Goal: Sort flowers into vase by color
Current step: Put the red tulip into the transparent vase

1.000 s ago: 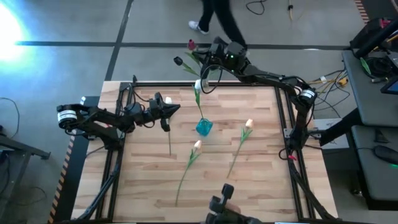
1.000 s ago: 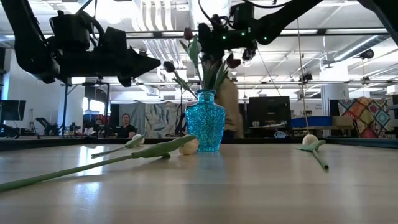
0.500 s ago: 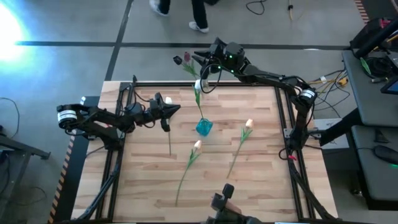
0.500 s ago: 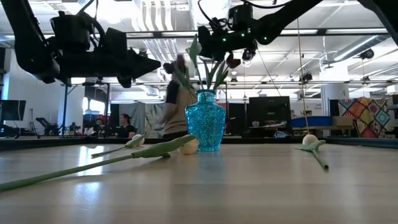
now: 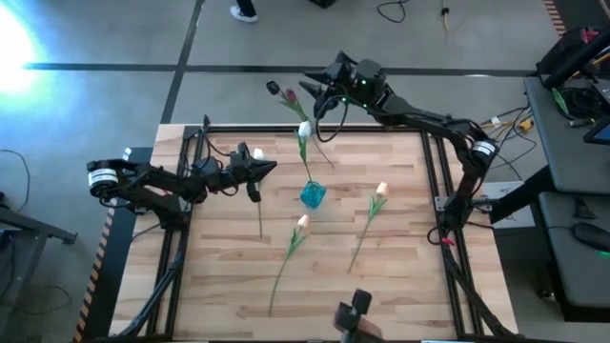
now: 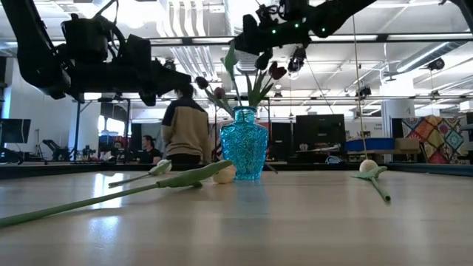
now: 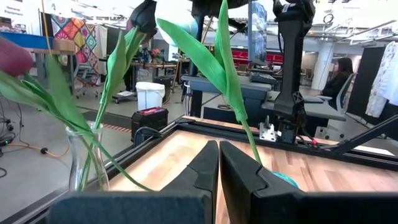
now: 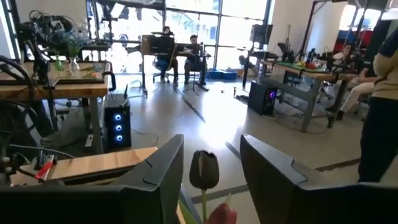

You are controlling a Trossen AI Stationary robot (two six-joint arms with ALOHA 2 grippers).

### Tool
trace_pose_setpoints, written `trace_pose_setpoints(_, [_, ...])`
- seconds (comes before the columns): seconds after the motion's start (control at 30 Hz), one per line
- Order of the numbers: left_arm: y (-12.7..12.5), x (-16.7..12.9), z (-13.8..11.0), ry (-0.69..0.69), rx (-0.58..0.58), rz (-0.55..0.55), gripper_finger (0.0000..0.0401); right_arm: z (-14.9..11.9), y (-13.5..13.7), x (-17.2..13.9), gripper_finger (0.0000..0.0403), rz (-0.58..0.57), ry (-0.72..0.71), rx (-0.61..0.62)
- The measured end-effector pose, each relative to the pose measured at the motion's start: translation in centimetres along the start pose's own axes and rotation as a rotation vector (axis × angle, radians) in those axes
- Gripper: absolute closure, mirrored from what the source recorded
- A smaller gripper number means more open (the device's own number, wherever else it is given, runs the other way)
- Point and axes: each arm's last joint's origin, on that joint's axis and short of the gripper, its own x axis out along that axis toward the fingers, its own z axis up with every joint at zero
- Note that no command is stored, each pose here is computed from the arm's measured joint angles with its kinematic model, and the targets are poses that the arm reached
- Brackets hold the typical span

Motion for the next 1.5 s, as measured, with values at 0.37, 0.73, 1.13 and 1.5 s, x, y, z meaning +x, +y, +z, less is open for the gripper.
trace_pose_setpoints(0.37, [0.0,0.0,0.0,0.003,0.0,0.001,0.0401,5.4,4.0,-5.5,0.0328,0.106,0.133,-0.16])
trace_pose_setpoints(0.73, [0.7,1.4,0.2,0.076,-0.085,0.039,0.0401,2.8,8.4,-12.5,0.0393,0.132,0.322,-0.201])
trace_pose_setpoints(1.13, [4.3,7.9,0.1,0.249,-0.081,0.154,0.0401,-4.0,9.3,-16.1,0.0394,0.093,0.223,-0.089])
trace_pose_setpoints(1.5, [7.7,11.9,-1.8,0.22,-0.151,0.228,0.0346,-3.8,9.4,-17.1,0.0394,0.09,0.198,-0.103])
